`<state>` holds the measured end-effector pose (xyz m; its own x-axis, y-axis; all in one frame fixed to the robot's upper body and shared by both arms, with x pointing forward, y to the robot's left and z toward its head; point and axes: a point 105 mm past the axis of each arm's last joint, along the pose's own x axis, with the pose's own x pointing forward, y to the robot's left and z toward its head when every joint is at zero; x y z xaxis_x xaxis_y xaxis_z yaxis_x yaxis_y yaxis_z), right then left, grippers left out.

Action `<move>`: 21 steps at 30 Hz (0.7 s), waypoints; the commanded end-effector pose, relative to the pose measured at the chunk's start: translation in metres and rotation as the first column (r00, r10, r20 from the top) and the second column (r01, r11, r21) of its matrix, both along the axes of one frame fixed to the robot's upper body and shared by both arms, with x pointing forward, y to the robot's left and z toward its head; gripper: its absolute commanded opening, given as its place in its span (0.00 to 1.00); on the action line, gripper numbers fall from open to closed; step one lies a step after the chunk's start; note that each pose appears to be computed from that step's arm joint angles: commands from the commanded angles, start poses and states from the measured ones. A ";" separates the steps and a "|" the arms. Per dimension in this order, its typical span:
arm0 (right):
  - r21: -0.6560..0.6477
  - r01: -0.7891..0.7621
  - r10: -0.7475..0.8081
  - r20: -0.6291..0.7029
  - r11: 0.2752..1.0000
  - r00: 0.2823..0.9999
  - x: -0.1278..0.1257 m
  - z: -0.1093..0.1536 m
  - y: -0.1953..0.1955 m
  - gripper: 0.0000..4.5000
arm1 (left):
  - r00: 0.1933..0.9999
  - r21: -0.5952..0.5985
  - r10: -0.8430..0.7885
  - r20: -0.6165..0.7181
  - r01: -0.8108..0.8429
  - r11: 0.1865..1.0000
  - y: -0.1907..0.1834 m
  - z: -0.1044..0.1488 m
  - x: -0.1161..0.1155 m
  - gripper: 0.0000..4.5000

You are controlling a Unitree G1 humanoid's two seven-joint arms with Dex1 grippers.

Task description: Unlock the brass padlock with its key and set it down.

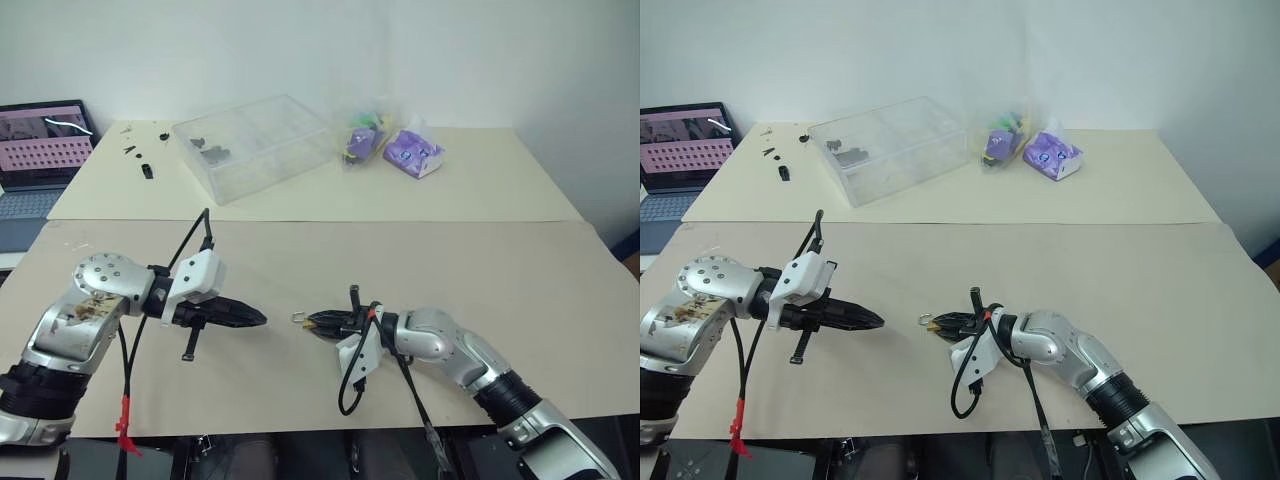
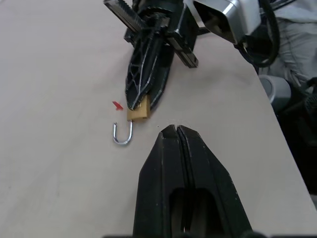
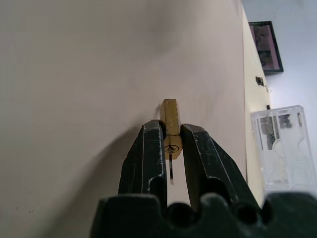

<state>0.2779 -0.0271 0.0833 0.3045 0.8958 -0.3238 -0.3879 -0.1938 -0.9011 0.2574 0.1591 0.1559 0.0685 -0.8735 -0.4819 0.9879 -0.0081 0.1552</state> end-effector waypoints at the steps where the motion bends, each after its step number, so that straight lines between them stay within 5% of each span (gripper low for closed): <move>1: 0.023 -0.015 0.015 -0.020 1.000 1.000 0.000 0.010 0.003 0.03 | 1.000 0.032 -0.015 0.028 0.014 0.999 0.004 0.003 -0.002 0.01; 12: 0.060 0.049 -0.042 -0.113 0.997 0.993 0.005 0.017 0.001 0.03 | 0.998 0.063 0.002 0.065 -0.006 0.998 0.012 -0.021 0.001 0.01; 14: 0.075 0.076 -0.064 -0.147 0.994 0.987 0.007 0.019 0.000 0.25 | 0.997 0.060 -0.001 0.076 -0.004 0.998 0.009 -0.022 0.002 0.00; 21: 0.052 0.099 -0.085 -0.217 0.994 0.972 0.006 0.017 -0.003 0.74 | 0.996 0.048 -0.006 0.088 0.002 0.999 0.005 -0.020 0.004 0.00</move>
<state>0.2851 -0.0278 0.0909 0.3167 0.8814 -0.3504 -0.5803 -0.1122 -0.8066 0.2590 0.1674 0.1260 0.0990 -0.8426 -0.5293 0.9808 -0.0070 0.1947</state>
